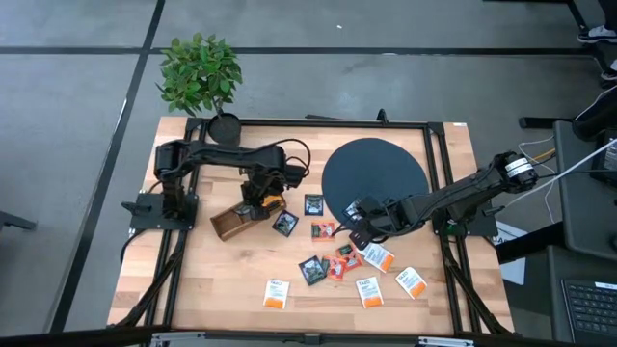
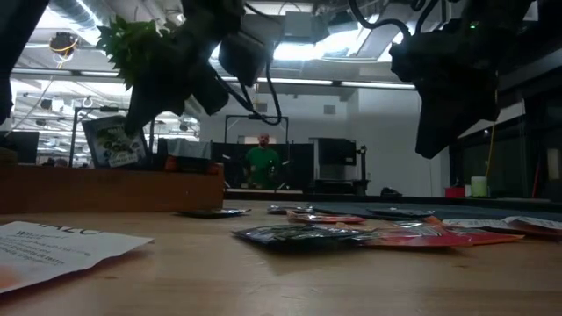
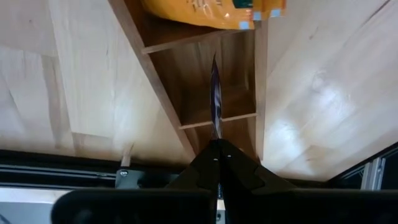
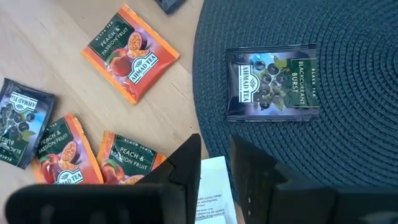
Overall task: Pick & Place Tea
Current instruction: Put the black tea bag into the middle section of the wooden organizer
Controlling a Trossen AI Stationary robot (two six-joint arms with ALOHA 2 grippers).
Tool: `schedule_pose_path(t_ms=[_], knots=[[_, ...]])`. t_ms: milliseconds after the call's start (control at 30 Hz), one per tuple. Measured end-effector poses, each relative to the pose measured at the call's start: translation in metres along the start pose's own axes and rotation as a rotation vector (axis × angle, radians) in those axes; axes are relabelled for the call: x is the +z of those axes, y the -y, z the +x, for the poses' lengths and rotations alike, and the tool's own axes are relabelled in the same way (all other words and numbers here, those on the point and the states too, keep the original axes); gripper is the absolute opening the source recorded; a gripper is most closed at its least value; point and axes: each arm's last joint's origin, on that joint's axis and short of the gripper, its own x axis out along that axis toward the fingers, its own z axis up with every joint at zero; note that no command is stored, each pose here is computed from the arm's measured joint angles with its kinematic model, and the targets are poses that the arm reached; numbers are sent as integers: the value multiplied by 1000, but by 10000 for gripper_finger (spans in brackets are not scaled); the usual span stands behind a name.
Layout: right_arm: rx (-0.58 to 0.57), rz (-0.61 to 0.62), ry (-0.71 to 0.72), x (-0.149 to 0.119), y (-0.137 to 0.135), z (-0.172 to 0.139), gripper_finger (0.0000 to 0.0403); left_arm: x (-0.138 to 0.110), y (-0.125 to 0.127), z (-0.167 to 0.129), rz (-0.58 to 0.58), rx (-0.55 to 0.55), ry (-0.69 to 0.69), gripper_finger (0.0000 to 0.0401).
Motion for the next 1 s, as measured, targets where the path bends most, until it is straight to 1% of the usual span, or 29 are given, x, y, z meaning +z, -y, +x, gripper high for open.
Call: schedule_pose_path(t_ms=[400, 500, 667, 1000], knots=[[16, 6, 9, 1, -2, 0, 88, 16, -7, 13, 24, -2, -61, 3], [16, 14, 9, 1, -2, 0, 88, 16, -9, 13, 33, 4, -59, 3], [13, 29, 15, 1, -2, 0, 88, 17, -16, 12, 29, 55, -53, 3], [12, 29, 15, 1, -2, 0, 88, 17, -19, 12, 29, 49, -53, 9]])
